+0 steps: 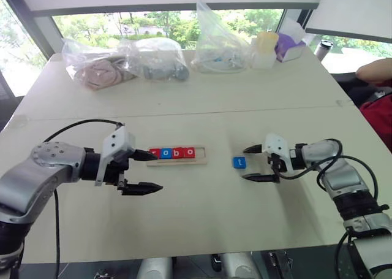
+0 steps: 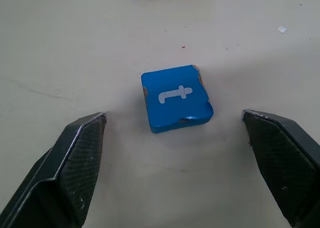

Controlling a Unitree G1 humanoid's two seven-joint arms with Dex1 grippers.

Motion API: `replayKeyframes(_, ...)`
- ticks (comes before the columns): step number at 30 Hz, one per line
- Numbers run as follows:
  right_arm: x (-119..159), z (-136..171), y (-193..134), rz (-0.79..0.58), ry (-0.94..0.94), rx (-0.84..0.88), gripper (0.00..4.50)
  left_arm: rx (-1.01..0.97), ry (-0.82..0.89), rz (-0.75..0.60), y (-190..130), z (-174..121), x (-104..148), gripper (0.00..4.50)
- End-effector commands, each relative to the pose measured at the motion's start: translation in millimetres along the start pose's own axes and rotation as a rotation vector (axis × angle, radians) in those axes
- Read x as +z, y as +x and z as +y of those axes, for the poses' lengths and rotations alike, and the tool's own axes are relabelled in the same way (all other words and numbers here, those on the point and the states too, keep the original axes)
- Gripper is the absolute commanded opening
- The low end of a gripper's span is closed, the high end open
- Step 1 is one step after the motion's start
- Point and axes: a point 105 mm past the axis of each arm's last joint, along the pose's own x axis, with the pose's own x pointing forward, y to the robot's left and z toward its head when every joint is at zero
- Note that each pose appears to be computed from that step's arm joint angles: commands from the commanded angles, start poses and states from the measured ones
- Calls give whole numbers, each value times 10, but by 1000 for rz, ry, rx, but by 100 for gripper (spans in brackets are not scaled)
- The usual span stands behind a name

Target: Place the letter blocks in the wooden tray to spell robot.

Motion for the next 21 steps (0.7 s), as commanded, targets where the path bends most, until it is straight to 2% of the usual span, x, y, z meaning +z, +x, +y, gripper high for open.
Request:
replayKeyframes(1,59,-41,26,-21,-27,-7,321,31,38,-10,-57,43,62,450)
replayKeyframes(4,101,-61,31,-33,-29,-12,169,37,37,4,-76,58,31,450)
replayKeyframes(5,118,-63,27,-37,-29,-12,129,39,36,8,-85,62,22,450)
replayKeyframes(6,169,-82,29,-52,-32,-23,112,43,34,12,-99,70,10,450)
replayKeyframes(11,586,-173,111,-177,7,-30,112,73,-7,-4,-128,129,-50,450)
replayKeyframes(14,740,-192,270,-128,-40,4,112,81,-9,40,-132,138,-161,450)
replayKeyframes(21,877,-324,700,13,-145,69,112,124,-10,10,-149,150,-127,450)
